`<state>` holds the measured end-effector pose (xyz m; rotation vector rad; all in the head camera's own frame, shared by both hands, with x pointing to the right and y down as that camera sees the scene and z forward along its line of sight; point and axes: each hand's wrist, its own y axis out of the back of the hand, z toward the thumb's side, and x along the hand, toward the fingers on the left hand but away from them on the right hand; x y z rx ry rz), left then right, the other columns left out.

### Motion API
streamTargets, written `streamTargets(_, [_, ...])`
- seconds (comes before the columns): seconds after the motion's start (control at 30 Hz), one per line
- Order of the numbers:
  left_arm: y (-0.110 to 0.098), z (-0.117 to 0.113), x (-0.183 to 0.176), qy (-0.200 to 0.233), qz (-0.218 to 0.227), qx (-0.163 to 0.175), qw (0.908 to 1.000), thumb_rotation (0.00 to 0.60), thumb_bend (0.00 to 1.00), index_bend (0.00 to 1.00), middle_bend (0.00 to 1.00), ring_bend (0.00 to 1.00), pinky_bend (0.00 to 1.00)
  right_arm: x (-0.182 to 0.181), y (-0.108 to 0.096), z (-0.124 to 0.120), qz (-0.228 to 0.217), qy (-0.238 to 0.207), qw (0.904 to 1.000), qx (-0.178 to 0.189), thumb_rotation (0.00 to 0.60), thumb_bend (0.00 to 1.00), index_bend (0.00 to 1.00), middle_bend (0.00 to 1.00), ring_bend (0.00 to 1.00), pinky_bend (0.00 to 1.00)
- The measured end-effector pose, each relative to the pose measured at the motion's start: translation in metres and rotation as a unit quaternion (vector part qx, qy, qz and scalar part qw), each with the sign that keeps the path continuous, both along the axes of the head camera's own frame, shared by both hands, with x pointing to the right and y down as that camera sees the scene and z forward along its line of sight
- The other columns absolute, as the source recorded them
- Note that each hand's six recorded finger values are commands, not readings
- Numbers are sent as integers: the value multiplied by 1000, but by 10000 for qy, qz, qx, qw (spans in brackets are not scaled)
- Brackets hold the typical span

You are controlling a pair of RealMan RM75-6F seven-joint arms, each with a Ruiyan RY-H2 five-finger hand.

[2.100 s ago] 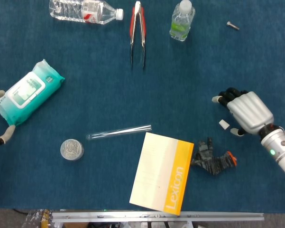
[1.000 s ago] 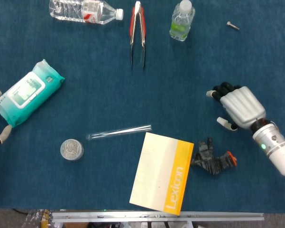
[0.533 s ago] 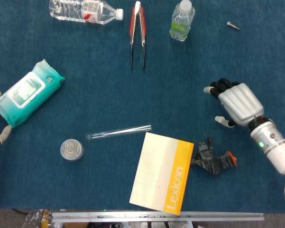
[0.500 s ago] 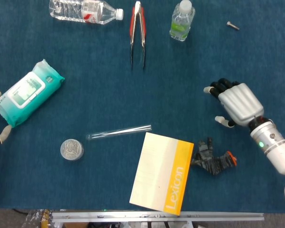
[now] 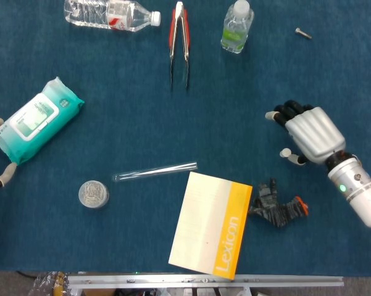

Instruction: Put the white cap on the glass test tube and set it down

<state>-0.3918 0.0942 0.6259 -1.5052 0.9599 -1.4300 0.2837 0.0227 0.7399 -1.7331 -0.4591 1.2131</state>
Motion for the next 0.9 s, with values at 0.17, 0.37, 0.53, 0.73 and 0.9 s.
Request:
streamTargets(0.17, [0, 0, 1, 9, 16, -3, 10000, 372, 248, 211, 215, 94, 131, -4, 4, -4, -34, -173, 9998, -88, 600, 60, 305, 239, 175, 391])
streamTargets(0.37, [1, -1, 2, 21, 23, 3, 10000, 369, 248, 211, 216, 94, 131, -6, 11, -6, -180, -209, 9995, -173, 600, 62, 432, 239, 175, 391])
streamTargets(0.53, [2, -1, 1, 24, 16, 2, 10000, 373, 248, 211, 216, 94, 131, -3, 16, -2, -209, -144, 9994, -214, 600, 84, 455, 240, 175, 391])
streamTargets(0.73, [3, -1, 2, 39, 24, -6, 10000, 370, 248, 211, 215, 94, 131, 3, 17, 6, -144, -48, 9995, -267, 600, 129, 463, 244, 175, 391])
streamTargets(0.9, [3, -1, 2, 44, 28, -1, 10000, 371, 248, 211, 215, 94, 131, 7, 18, 14, -116, 23, 9995, -302, 600, 135, 463, 244, 175, 390])
